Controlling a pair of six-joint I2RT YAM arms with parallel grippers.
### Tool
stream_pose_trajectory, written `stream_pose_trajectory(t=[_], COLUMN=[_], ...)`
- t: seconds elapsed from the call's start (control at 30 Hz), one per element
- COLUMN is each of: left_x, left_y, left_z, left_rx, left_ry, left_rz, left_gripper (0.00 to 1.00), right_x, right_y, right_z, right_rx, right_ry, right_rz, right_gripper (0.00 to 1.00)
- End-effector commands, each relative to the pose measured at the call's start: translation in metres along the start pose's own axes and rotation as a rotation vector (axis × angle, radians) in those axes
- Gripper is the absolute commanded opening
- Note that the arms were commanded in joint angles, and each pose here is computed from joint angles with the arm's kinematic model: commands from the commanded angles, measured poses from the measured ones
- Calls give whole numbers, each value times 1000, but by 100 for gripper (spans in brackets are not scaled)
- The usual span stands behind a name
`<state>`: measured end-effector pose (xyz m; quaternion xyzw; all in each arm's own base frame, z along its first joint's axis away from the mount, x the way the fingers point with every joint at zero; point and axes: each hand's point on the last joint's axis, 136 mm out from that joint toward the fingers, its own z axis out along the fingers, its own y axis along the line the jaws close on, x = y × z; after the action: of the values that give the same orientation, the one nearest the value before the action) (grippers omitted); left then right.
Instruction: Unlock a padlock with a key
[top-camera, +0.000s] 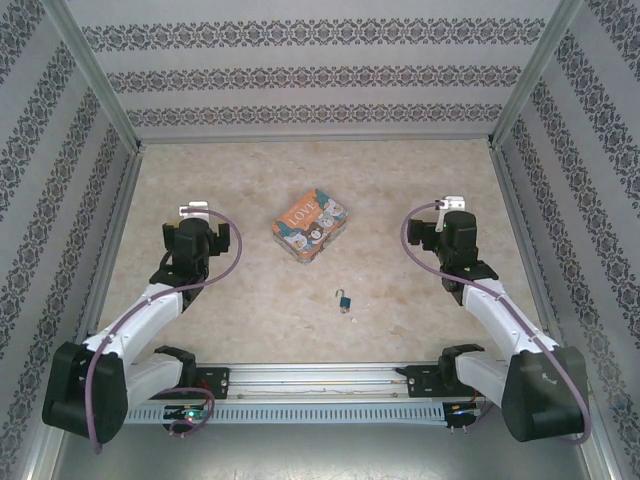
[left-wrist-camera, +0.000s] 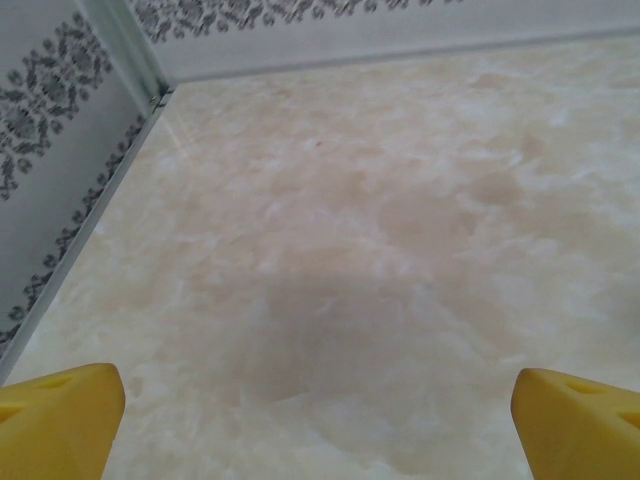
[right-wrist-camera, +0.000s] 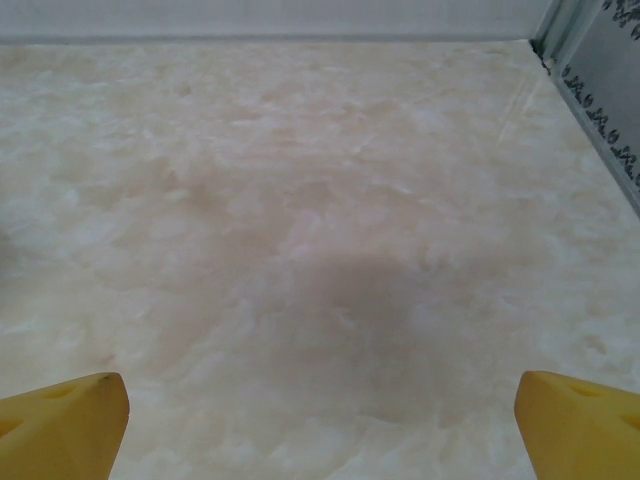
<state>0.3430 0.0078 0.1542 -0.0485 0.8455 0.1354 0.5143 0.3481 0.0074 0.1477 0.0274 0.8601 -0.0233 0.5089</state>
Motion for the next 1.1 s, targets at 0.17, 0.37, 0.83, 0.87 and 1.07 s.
stream_pose_trajectory(t=[0.17,0.37,0.83,0.87,1.07], left_x=[9,22,36,37,46], left_y=[25,31,46,46,43], left_z=[9,9,10,11,25], left_rx=[-89,-103,-127,-131,-121], left_ry=[6,36,48,48,37], left_rz=[-31,-39,-70,-74,-83], left_gripper=[99,99,99,99,99], right_x=[0,-4,13,13,12], right_y=[-11,-5,-14,-14,-14], right_z=[22,39,64,63,63], right_rx=[40,4,-18,-18,-16], right_ry=[-125,-222,-209,-203,-219], right_rz=[5,3,56,54,52], right_gripper=[98,98,98,98,98])
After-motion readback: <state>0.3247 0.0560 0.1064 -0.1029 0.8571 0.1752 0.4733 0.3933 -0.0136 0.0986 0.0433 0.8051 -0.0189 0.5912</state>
